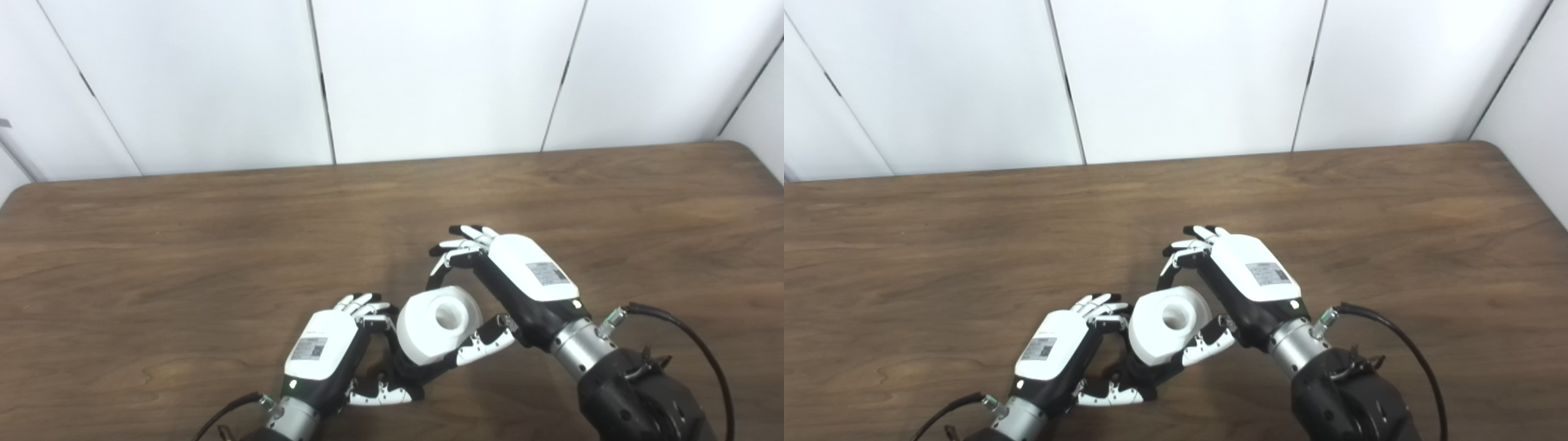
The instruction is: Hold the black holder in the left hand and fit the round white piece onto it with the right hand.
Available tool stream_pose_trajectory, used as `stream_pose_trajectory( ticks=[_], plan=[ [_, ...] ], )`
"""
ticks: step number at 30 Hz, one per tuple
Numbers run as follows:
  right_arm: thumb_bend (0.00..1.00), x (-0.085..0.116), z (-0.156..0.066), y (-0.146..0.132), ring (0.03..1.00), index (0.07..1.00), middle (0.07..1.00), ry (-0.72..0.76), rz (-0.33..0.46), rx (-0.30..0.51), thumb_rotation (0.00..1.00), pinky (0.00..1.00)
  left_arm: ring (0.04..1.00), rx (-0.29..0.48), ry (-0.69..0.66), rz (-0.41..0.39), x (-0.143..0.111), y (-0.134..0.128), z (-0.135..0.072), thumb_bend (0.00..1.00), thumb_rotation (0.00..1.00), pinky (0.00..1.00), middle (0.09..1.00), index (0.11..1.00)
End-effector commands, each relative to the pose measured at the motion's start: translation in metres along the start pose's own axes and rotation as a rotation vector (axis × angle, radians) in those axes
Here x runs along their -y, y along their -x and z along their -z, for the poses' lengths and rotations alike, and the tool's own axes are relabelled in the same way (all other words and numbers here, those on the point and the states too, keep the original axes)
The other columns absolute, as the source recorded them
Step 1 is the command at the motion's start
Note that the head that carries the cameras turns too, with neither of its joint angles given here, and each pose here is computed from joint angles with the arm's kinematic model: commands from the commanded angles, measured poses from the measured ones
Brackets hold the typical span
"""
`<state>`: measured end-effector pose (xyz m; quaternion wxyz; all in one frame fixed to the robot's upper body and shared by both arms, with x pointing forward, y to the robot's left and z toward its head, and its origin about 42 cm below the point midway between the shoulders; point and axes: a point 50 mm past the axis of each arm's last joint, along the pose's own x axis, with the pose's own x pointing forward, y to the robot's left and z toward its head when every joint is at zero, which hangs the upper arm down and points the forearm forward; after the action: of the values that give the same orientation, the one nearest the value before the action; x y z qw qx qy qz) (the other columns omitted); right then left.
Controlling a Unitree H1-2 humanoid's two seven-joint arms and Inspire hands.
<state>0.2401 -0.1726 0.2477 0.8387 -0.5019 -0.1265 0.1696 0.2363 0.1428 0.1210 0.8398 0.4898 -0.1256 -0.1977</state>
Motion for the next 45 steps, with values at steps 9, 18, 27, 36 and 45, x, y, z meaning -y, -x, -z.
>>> stream_pose_trajectory(
  ticks=[9, 18, 27, 36, 45],
  plan=[
    [0.52, 0.003, -0.004, -0.003, 0.938, 0.482, 0.803, 0.013, -0.006, 0.057, 0.14, 0.97, 0.907, -0.018, -0.028, 0.079, 0.017, -0.005, -0.001, 0.52, 0.05, 0.95, 0.811, 0.487],
    [0.52, 0.024, 0.006, -0.005, 0.937, 0.483, 0.812, 0.041, 0.034, 0.036, 0.14, 0.98, 0.899, -0.012, -0.037, 0.074, 0.015, -0.002, 0.001, 0.52, 0.05, 0.93, 0.803, 0.486],
    [0.52, 0.043, 0.022, -0.006, 0.939, 0.483, 0.805, 0.067, 0.061, -0.009, 0.13, 0.98, 0.894, -0.009, -0.032, 0.082, 0.014, 0.0, 0.004, 0.52, 0.05, 0.93, 0.802, 0.486],
    [0.52, 0.05, 0.02, -0.006, 0.932, 0.483, 0.797, 0.088, 0.076, 0.012, 0.13, 0.97, 0.893, -0.006, -0.032, 0.082, 0.014, 0.0, 0.003, 0.52, 0.05, 0.92, 0.802, 0.486],
    [0.52, 0.05, -0.002, 0.003, 0.941, 0.482, 0.808, 0.062, 0.055, 0.056, 0.14, 0.99, 0.895, -0.008, -0.032, 0.085, 0.015, -0.002, 0.003, 0.52, 0.05, 0.92, 0.804, 0.486]
  ],
)
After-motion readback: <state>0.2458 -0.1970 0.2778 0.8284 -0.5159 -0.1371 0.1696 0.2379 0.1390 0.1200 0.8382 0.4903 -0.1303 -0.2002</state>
